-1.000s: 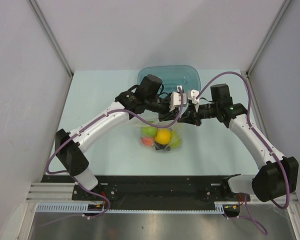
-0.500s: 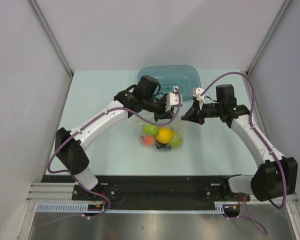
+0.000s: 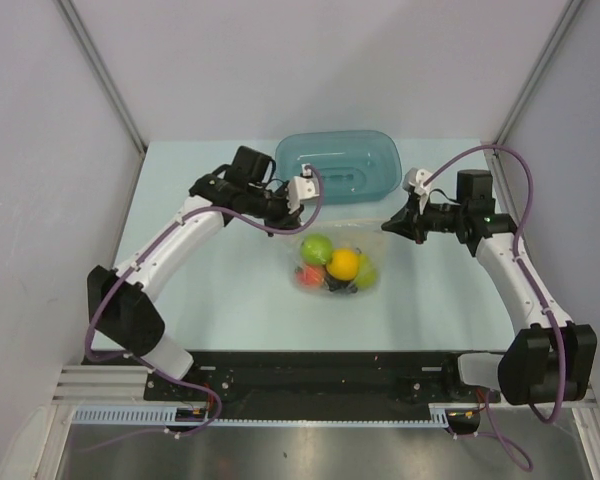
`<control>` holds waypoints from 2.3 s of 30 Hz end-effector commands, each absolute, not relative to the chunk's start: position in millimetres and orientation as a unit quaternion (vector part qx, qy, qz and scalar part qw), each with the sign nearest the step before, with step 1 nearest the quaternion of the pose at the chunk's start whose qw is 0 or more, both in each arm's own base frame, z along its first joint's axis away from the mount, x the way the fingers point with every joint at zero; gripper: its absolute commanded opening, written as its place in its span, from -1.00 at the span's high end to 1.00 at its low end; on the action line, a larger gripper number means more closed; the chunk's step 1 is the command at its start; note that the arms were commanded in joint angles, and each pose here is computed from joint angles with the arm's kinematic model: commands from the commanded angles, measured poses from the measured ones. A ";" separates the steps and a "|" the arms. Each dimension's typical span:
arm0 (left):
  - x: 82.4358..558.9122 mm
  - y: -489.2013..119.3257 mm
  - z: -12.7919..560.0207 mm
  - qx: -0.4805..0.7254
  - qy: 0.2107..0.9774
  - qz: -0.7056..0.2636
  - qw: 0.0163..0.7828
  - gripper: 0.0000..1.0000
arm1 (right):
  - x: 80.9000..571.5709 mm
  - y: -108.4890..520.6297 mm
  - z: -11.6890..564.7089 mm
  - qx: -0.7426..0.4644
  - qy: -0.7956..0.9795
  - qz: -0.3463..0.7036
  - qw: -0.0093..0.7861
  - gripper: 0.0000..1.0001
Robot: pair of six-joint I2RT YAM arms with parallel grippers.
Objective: Place the food in the zip-top bag and seal the zipper
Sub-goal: Zip the zipper food storage bag at the center of the board, then place the zipper food storage bag at the center of the board, then reset both arms
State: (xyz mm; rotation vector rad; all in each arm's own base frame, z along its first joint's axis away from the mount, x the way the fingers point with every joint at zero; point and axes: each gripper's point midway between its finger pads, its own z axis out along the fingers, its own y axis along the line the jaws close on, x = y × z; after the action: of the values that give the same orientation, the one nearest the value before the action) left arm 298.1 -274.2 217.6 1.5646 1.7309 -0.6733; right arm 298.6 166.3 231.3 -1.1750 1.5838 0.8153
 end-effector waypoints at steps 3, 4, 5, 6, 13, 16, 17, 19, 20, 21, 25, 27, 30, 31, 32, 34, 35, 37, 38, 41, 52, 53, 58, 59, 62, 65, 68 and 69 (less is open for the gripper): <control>308.8 -205.4 212.6 0.587 0.712 -0.185 0.339 0.95 | 315.9 139.8 246.0 -0.470 0.652 0.283 0.523 1.00; 310.8 -200.7 212.1 0.584 0.715 -0.180 0.339 0.95 | 319.4 131.7 246.3 -0.462 0.657 0.276 0.527 1.00; 312.7 -196.5 214.3 0.582 0.715 -0.175 0.345 0.95 | 320.2 130.7 246.0 -0.460 0.658 0.276 0.528 1.00; 317.7 -189.0 215.9 0.574 0.721 -0.167 0.349 0.95 | 320.6 129.8 246.2 -0.458 0.660 0.276 0.528 1.00; 311.6 -191.0 231.4 0.564 0.716 -0.194 0.362 1.00 | 317.5 136.1 253.0 -0.465 0.645 0.289 0.534 1.00; 287.0 -197.6 239.5 0.581 0.694 -0.238 0.352 1.00 | 301.2 143.1 260.6 -0.488 0.623 0.293 0.537 1.00; 278.4 -199.2 244.7 0.588 0.686 -0.249 0.350 1.00 | 289.3 153.5 264.6 -0.502 0.607 0.310 0.533 1.00; 256.1 -199.4 253.0 0.598 0.674 -0.267 0.343 1.00 | 261.1 160.3 270.2 -0.528 0.587 0.315 0.527 1.00; 249.9 -198.7 253.0 0.597 0.675 -0.268 0.340 1.00 | 245.1 168.9 269.9 -0.548 0.573 0.320 0.518 1.00; 242.3 -200.2 255.1 0.600 0.671 -0.271 0.340 1.00 | 225.8 171.6 263.1 -0.553 0.581 0.335 0.495 1.00; 204.5 -197.1 276.5 0.616 0.639 -0.283 0.363 1.00 | 185.4 183.0 273.7 -0.556 0.577 0.357 0.480 1.00; 193.6 -196.2 281.7 0.617 0.633 -0.290 0.366 1.00 | 179.1 187.0 287.2 -0.556 0.564 0.350 0.500 1.00; 200.8 -194.6 283.3 0.606 0.642 -0.273 0.382 1.00 | 193.7 188.5 289.1 -0.518 0.595 0.351 0.505 1.00; 206.7 -194.6 280.4 0.590 0.659 -0.272 0.380 1.00 | 201.2 187.4 284.3 -0.513 0.606 0.343 0.502 1.00; 216.3 -195.1 271.8 0.581 0.671 -0.264 0.376 1.00 | 209.3 187.2 278.4 -0.515 0.610 0.336 0.500 1.00; 250.4 -192.6 263.9 0.555 0.698 -0.218 0.396 1.00 | 234.6 186.0 257.6 -0.515 0.631 0.317 0.486 1.00; 267.4 -193.2 253.0 0.545 0.714 -0.206 0.388 1.00 | 247.7 186.0 255.6 -0.521 0.626 0.301 0.496 1.00; 296.1 -193.5 244.9 0.528 0.730 -0.178 0.397 0.96 | 275.6 183.4 231.6 -0.515 0.649 0.287 0.481 1.00; 310.7 -196.9 225.4 0.521 0.745 -0.176 0.377 0.95 | 289.5 185.6 231.4 -0.511 0.647 0.280 0.492 1.00; 339.9 -205.6 207.5 0.499 0.764 -0.178 0.367 0.92 | 324.0 189.2 197.3 -0.496 0.674 0.275 0.474 1.00; 369.3 -225.8 201.1 0.439 0.795 -0.242 0.341 0.02 | 352.1 177.3 186.6 -0.438 0.714 0.263 0.478 -0.55; 366.6 -223.8 206.9 0.435 0.798 -0.246 0.338 -0.05 | 356.2 171.6 202.6 -0.429 0.708 0.254 0.500 -0.67; 381.0 -202.0 263.2 0.379 0.799 -0.252 0.394 -0.99 | 368.8 142.6 261.6 -0.347 0.702 0.247 0.571 -0.99; 381.4 -198.3 271.8 0.371 0.798 -0.256 0.399 -0.99 | 372.7 137.5 276.2 -0.321 0.700 0.253 0.585 -0.99; 399.3 -179.8 302.0 0.307 0.810 -0.260 0.426 -0.99 | 384.6 104.1 302.3 -0.255 0.708 0.240 0.613 -0.99; 413.9 -156.2 326.4 0.270 0.809 -0.248 0.460 -0.99 | 395.7 65.9 308.7 -0.194 0.725 0.221 0.623 -1.00; 425.0 -129.1 331.2 0.227 0.821 -0.224 0.473 -0.99 | 407.7 20.4 304.4 -0.131 0.743 0.202 0.625 -0.99; 428.6 -121.7 325.4 0.214 0.828 -0.223 0.467 -0.99 | 413.9 7.5 297.7 -0.112 0.752 0.199 0.618 -0.99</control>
State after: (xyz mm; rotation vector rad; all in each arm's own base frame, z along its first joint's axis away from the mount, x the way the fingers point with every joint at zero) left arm 425.0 -143.9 301.8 0.6792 2.0364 -0.5575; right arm 394.7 51.4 286.2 -0.4540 1.7160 0.4826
